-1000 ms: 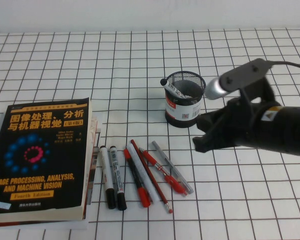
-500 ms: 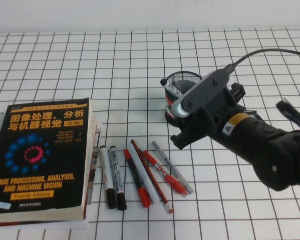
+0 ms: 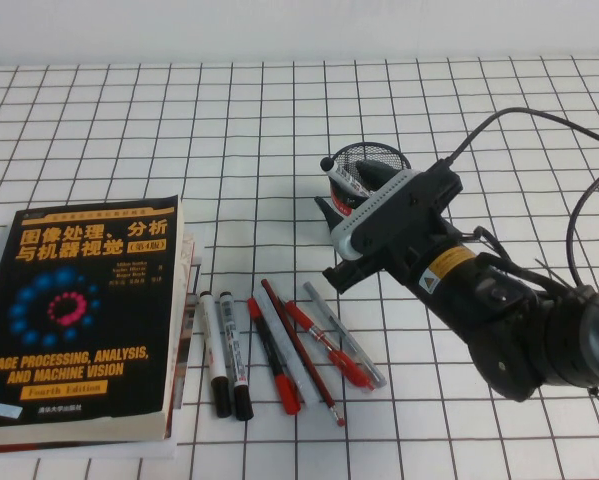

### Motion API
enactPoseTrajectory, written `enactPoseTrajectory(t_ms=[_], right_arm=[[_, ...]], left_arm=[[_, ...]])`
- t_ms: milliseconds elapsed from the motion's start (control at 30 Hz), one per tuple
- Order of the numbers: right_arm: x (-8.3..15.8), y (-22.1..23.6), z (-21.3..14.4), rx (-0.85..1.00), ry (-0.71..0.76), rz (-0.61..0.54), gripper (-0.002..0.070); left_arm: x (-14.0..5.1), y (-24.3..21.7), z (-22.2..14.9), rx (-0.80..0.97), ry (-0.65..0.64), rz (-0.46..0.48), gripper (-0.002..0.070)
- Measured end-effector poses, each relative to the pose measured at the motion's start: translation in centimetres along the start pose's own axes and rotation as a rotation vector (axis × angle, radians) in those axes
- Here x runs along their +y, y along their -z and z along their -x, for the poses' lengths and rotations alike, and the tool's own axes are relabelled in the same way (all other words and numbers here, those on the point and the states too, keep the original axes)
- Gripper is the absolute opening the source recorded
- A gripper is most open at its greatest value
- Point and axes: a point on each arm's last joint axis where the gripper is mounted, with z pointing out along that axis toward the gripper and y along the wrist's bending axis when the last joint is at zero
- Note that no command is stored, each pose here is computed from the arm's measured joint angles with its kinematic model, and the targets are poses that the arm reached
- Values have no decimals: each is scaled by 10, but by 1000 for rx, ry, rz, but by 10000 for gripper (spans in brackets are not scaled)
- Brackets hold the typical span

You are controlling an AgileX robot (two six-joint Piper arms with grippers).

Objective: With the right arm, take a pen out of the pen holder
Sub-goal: 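Take a marker out of the pen holder and lay it on the table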

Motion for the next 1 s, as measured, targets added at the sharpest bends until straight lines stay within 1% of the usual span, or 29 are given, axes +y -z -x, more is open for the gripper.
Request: enactPoseTrajectory(t_ms=[400, 700, 1000], right_arm=[[-8, -35, -3, 25, -10, -20, 422], [-12, -60, -14, 97, -20, -14, 343], [-15, -63, -12, 100, -51, -42, 316]], left_arm=[[0, 0, 0, 0, 0, 0, -4], [0, 0, 0, 0, 0, 0, -4], [0, 0, 0, 0, 0, 0, -4]])
